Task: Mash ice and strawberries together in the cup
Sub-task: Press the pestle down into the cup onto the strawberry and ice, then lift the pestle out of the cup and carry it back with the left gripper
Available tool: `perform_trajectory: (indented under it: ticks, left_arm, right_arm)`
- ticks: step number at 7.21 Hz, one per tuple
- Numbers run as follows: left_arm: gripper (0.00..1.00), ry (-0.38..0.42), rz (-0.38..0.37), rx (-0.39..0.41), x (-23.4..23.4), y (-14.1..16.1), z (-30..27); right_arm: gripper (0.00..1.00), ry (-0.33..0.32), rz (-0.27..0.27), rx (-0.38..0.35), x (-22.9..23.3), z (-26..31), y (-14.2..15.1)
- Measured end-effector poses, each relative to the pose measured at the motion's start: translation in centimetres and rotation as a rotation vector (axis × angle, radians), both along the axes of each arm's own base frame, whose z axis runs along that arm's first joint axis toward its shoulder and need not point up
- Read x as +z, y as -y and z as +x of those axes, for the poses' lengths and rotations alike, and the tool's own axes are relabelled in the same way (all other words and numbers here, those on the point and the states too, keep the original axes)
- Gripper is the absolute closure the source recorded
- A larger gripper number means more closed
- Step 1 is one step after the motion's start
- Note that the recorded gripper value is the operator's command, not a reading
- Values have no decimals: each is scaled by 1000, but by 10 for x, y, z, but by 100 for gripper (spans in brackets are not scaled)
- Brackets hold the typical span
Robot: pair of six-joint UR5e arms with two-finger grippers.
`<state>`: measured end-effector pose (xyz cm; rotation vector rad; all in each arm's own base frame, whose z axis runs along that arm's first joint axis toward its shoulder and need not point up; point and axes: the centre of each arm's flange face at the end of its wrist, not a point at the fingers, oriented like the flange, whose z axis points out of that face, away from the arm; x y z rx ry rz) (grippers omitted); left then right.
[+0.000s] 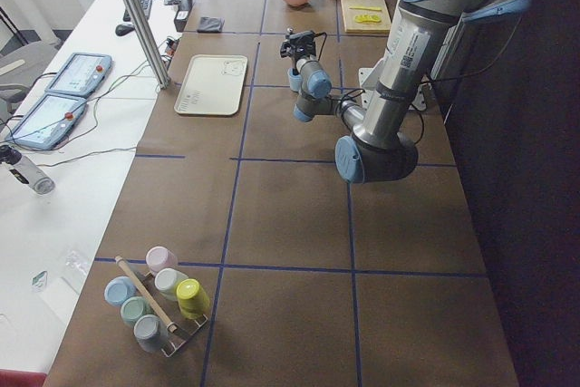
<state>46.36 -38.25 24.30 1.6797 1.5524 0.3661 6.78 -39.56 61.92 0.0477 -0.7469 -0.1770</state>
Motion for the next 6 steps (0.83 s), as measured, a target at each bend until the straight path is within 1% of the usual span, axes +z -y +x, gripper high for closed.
perform_trajectory:
  ticks: [1,2,3,4,5,6]
  left_arm:
    - [100,7,-4,-12,-5,7,-7]
    - [100,35,-19,-24,-10,13,-12]
    - [100,76,-56,-24,-17,18,-19]
    - [100,132,-106,-8,-27,18,-31]
    - [100,207,-151,5,-40,19,-46]
    - [100,298,-203,9,-53,23,-57]
  right_arm:
    - [1,0,0,1,0,0,0]
    - [1,0,0,1,0,0,0]
    - [1,1,0,1,0,0,0]
    - [1,1,1,1,-1,0,0]
    - [1,1,1,0,-1,0,1]
    - [1,1,1,1,0,0,1]
